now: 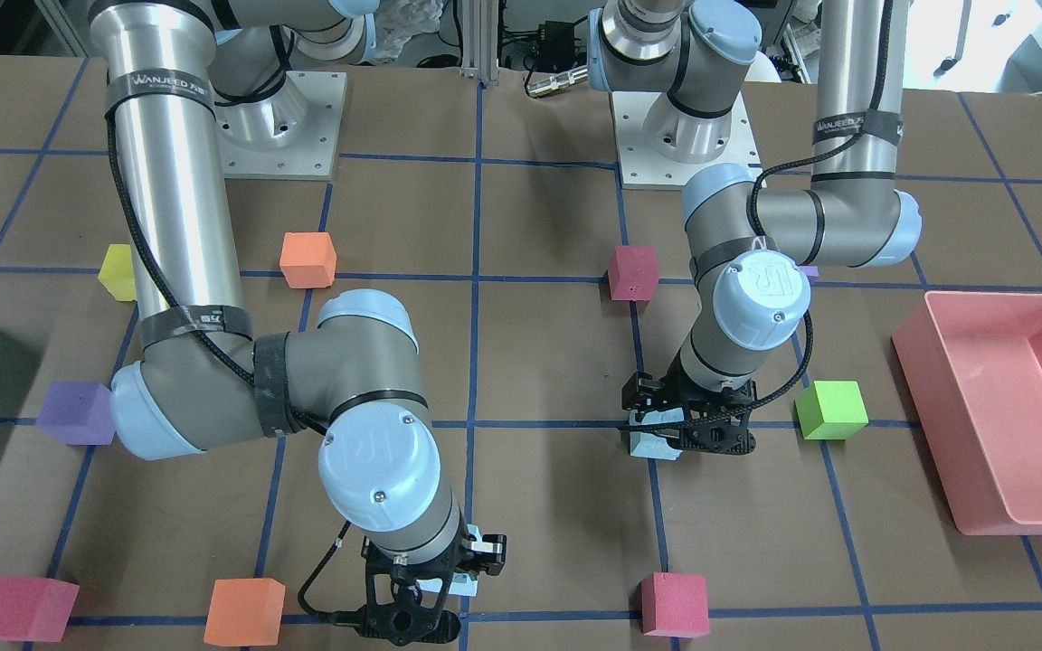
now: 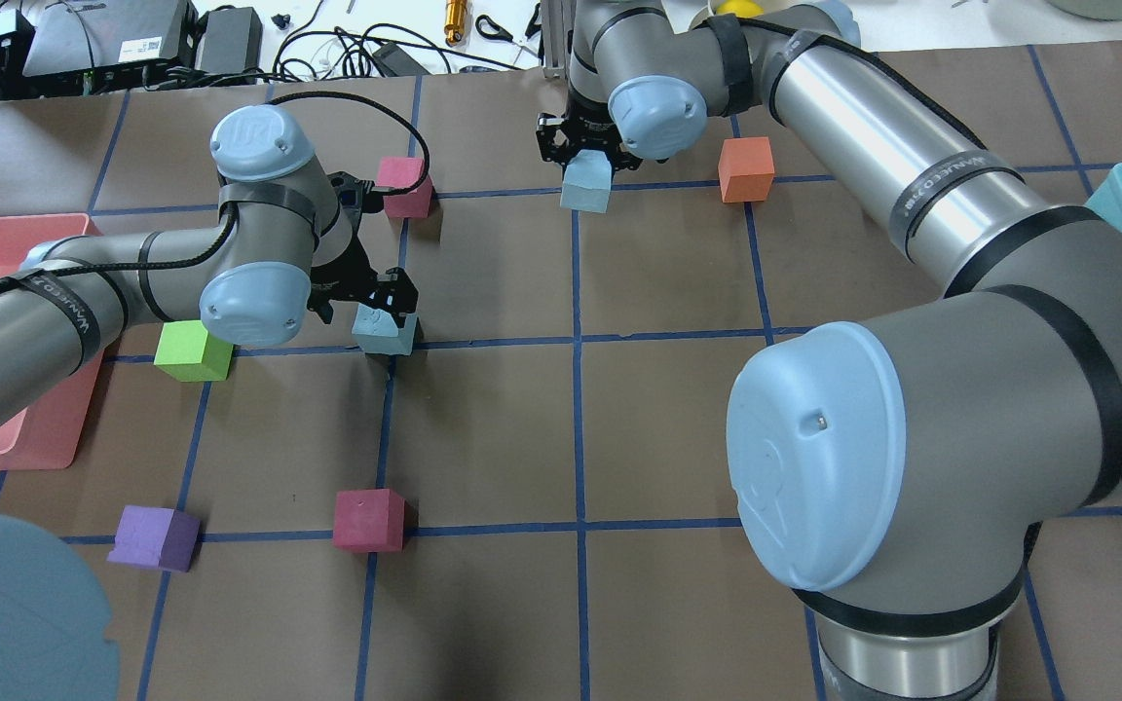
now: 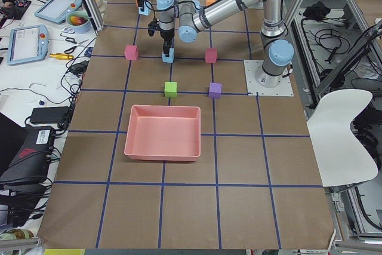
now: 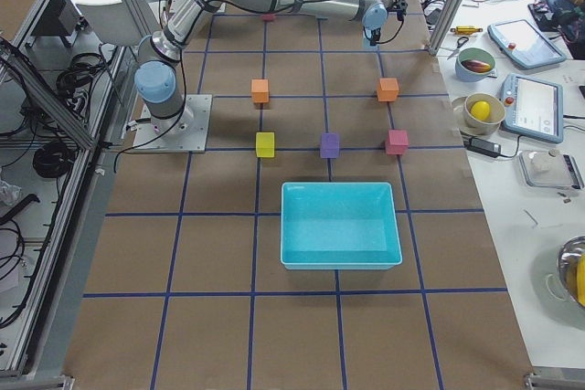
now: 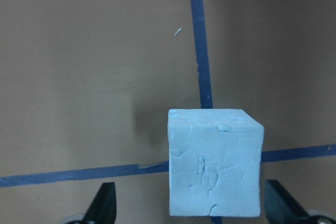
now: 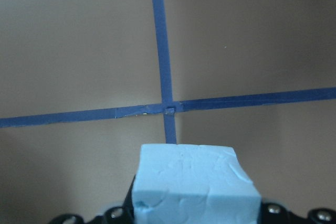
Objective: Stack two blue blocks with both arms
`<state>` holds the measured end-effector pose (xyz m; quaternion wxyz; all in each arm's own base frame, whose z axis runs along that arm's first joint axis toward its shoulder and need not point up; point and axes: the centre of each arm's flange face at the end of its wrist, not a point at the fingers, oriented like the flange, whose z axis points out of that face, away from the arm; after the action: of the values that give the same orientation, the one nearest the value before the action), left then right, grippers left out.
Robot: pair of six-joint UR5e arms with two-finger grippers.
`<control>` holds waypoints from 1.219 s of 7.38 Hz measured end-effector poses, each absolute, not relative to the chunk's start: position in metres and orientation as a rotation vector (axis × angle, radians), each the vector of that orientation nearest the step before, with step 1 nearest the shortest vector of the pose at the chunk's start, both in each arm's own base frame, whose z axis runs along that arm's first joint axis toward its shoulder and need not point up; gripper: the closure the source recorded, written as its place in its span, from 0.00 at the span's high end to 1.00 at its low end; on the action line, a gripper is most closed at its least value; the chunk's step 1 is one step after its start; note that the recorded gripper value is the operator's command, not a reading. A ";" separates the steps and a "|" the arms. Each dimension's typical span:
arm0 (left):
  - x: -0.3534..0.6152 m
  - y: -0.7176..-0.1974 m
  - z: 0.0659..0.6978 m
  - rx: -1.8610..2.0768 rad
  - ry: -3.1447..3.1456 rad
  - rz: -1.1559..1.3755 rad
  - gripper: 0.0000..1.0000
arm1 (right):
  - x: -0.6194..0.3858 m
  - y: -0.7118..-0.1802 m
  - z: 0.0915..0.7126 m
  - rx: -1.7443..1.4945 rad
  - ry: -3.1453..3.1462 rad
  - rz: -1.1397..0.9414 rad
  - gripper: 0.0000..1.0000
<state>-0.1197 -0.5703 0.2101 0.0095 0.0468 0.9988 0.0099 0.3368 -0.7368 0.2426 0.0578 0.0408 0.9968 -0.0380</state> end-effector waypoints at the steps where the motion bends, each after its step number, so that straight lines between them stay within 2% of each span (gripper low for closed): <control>1: -0.120 -0.571 0.207 0.145 3.123 0.034 1.00 | 0.342 -0.738 0.232 0.095 3.023 -0.113 0.00; 2: -0.121 -0.571 0.205 0.148 3.125 0.036 1.00 | 0.345 -0.740 0.223 0.070 3.023 -0.118 0.00; 3: -0.121 -0.571 0.203 0.153 3.126 0.042 0.92 | 0.346 -0.741 0.214 0.051 3.023 -0.117 0.04; 4: -0.121 -0.570 0.199 0.157 3.127 0.054 0.63 | 0.347 -0.743 0.204 0.041 3.023 -0.118 0.08; 5: -0.121 -0.571 0.195 0.163 3.128 0.064 0.33 | 0.347 -0.746 0.199 0.036 3.021 -0.124 0.24; 6: -0.121 -0.571 0.193 0.165 3.129 0.067 0.18 | 0.348 -0.748 0.197 0.036 3.019 -0.128 0.99; 8: -0.121 -0.573 0.196 0.165 3.130 0.054 0.09 | 0.348 -0.751 0.193 0.048 3.017 -0.127 1.00; 9: -0.122 -0.578 0.206 0.161 3.133 0.027 0.09 | 0.348 -0.751 0.200 0.058 3.014 -0.137 1.00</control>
<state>-0.1217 -0.5785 0.2061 0.0020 0.0514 0.9986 0.0087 0.3481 -0.7505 0.1998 0.0621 0.0192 0.9969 -0.0453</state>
